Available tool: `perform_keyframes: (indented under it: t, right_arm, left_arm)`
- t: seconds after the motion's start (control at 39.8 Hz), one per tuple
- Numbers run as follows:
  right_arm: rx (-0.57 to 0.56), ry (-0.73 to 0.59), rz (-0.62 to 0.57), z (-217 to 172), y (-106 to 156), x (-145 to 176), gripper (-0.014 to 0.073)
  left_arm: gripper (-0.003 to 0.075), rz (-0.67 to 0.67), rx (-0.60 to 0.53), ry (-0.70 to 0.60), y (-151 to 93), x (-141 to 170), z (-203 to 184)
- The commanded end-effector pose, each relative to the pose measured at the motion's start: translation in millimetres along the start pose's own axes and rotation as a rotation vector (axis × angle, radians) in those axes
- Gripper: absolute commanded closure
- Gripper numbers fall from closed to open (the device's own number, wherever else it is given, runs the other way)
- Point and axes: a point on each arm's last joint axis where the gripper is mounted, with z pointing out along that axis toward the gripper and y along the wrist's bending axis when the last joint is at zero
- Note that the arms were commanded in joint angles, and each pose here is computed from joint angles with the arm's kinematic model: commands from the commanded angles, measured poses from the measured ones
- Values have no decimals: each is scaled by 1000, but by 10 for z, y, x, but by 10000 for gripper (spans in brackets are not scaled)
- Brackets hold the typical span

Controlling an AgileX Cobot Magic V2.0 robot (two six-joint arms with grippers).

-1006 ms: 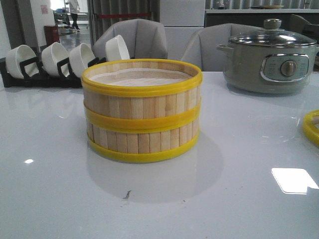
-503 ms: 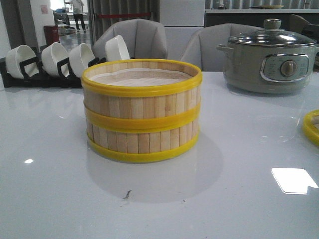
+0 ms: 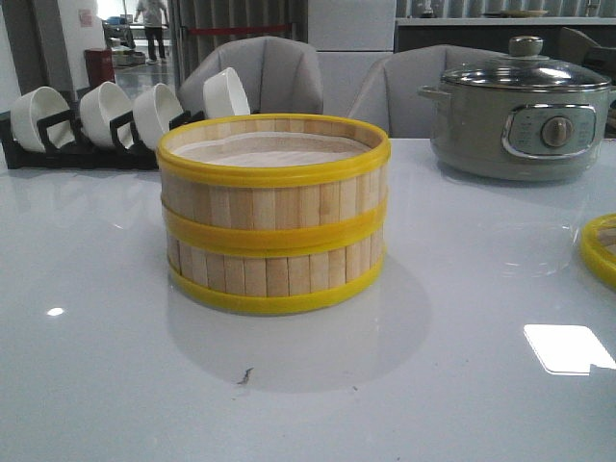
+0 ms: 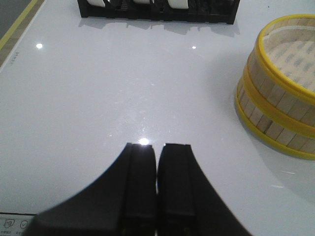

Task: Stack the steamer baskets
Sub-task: 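Lift the lid with the right gripper and carry it over the stack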

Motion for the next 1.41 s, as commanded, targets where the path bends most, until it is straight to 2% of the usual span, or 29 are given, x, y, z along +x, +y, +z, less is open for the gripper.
perform_keyframes:
  t: [0.0, 0.2, 0.35, 0.58, 0.7, 0.96, 1.11, 1.23, 1.38]
  right_arm:
    - [-12, -137, -39, -421, 100, -165, 539]
    - [-66, -263, -105, -941, 399, -227, 539]
    - [-119, -312, -172, -1363, 704, -339, 539]
    - [-236, -380, -304, -1968, 1335, -458, 539]
    - [-321, -415, -391, -2222, 1782, -463, 539]
    - [-446, -383, -555, -2306, 2665, -300, 539]
    - [-488, -366, -616, -2214, 3072, -210, 539]
    - [-499, -349, -642, -2095, 3277, -169, 539]
    - [-482, -310, -653, -1923, 3354, -162, 539]
  left_arm:
    - [636, -5, 20, -109, -20, -153, -45]
    - [636, -5, 20, -109, -20, -153, -45]
    - [636, -5, 20, -109, -20, -153, -45]
    - [636, -5, 20, -109, -20, -153, -45]
    - [636, -5, 20, -109, -20, -153, -45]
    - [636, -5, 20, -109, -20, -153, -45]
    - [636, -5, 20, -109, -20, -153, -45]
    - [636, -5, 20, -109, -20, -153, -45]
    - [636, -5, 20, -109, -20, -153, -45]
